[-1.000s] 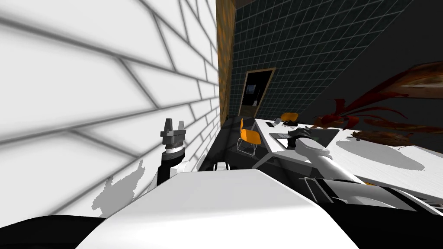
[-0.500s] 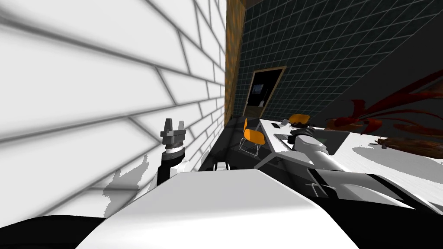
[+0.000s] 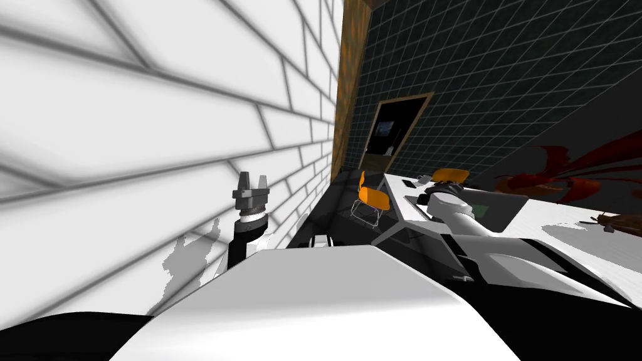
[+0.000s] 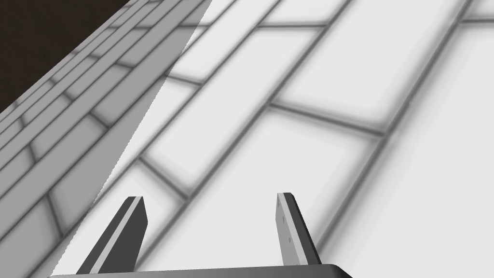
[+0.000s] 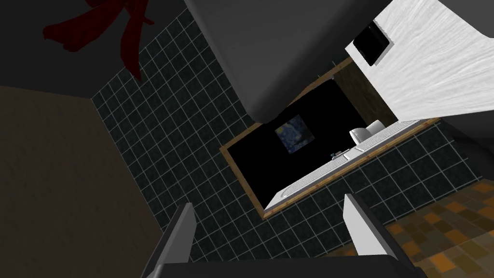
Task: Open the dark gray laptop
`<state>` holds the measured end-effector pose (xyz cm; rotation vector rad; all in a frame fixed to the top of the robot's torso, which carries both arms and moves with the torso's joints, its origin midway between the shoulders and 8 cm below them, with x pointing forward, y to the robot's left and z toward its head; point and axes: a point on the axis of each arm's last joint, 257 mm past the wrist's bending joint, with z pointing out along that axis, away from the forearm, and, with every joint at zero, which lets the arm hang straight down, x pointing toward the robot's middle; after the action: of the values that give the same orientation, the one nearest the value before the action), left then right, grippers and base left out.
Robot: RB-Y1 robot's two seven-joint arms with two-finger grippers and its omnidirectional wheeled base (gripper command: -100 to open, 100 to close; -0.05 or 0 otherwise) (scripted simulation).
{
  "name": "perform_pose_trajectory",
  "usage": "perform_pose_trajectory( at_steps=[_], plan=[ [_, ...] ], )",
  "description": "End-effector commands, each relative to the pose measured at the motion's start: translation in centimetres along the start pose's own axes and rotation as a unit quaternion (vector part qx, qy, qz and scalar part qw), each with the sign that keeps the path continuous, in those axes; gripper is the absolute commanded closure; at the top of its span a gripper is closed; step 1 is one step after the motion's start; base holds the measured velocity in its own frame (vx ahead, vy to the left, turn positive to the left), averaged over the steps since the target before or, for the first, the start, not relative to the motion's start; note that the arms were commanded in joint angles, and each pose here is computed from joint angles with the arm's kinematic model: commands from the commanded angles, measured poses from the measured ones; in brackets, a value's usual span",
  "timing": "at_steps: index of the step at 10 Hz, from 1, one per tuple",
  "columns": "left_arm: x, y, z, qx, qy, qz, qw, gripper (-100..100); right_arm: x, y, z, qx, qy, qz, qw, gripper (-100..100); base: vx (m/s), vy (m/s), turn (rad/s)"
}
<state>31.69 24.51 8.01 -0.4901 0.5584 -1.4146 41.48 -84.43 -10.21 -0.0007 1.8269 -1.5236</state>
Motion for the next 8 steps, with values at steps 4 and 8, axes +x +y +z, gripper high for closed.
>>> perform_pose_trajectory(
  at_steps=[4, 8],
  plan=[
    [0.0, 0.0, 0.0, 0.000, 0.000, 0.000, 1.0000, 0, 1.7, -1.8, 0.9, 0.019, 0.038, -0.006, 0.9991, -100, -0.105, 0.012, 0.226],
    [0.0, 0.0, 0.0, 0.000, 0.000, 0.000, 1.0000, 0, 3.4, -1.7, 1.0, 0.019, 0.063, 0.004, 0.9978, -100, -0.035, 0.040, -0.009]
  ],
)
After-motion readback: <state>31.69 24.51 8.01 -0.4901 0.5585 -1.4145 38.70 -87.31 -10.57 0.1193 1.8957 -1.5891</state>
